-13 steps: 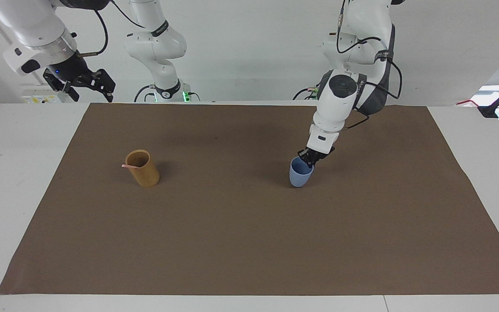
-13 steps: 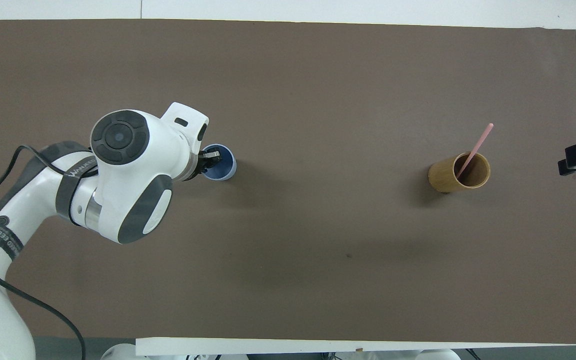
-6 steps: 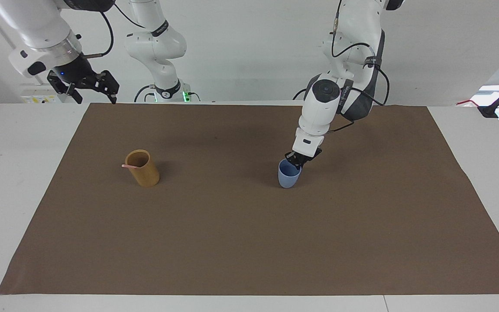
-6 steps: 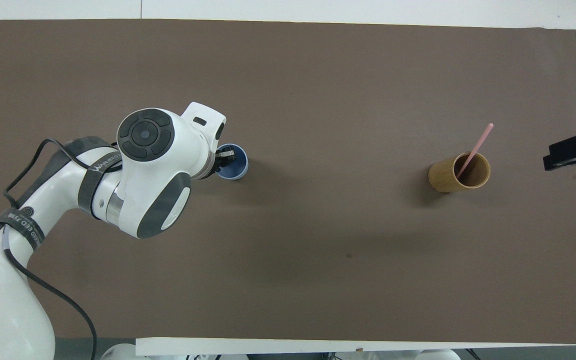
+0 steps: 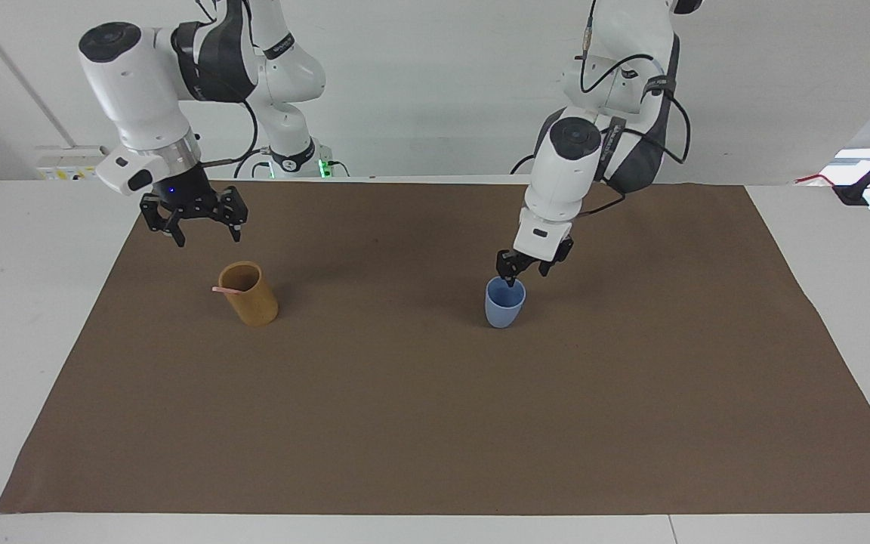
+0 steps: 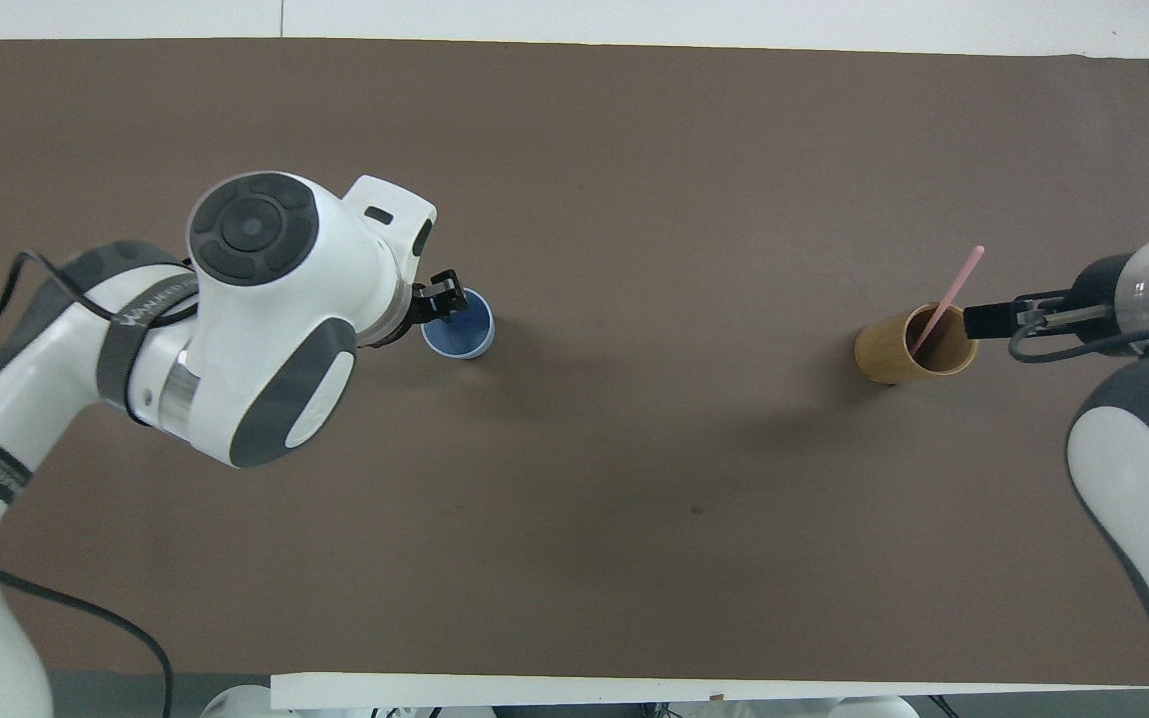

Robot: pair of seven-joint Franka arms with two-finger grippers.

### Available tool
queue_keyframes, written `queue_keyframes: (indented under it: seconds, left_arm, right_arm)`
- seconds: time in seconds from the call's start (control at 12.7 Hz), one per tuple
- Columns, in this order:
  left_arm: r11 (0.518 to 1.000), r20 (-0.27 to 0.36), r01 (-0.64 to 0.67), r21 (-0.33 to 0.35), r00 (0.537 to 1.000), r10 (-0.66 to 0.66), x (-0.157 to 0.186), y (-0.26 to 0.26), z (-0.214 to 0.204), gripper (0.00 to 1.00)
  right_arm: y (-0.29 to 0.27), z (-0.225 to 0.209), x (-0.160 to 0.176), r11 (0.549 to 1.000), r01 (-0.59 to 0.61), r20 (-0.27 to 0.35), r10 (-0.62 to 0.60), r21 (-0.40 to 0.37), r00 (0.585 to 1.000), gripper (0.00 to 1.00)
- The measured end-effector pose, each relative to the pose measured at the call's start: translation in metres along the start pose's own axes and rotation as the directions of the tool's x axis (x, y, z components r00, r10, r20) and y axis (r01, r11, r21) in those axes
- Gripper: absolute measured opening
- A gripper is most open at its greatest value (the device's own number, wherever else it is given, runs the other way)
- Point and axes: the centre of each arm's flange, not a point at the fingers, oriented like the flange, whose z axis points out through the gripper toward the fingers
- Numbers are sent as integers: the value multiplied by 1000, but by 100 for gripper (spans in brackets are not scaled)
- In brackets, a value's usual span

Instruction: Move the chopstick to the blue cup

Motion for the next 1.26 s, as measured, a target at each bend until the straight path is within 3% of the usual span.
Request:
queue_keyframes:
  seconds: [0.24, 0.47, 0.79, 0.95, 1.18, 1.26]
  left_arm:
    - [1000, -28, -16, -11, 999, 16, 56, -110, -95, 100]
    - [993, -29, -116, -6, 993, 116, 95, -222, -145, 100]
    - [983, 2, -184, 1, 983, 184, 103, -231, -133, 100]
    - [982, 5, -189, 2, 982, 189, 103, -228, -132, 100]
    - [982, 5, -189, 2, 982, 189, 103, -228, -132, 100]
    - [982, 5, -189, 2, 982, 189, 103, -228, -132, 100]
  right_arm:
    - [1, 43, 0, 999, -36, -34, 37, 33, 999, 100]
    - [10, 67, 9, 996, -68, -62, 71, 57, 996, 100]
    - [14, 75, 12, 998, -20, -64, 24, 56, 998, 92]
    - [15, 72, 14, 998, 7, -67, -3, 55, 998, 66]
    - [16, 69, 15, 997, 60, -63, -56, 53, 996, 51]
    - [16, 69, 15, 997, 63, -61, -60, 54, 996, 51]
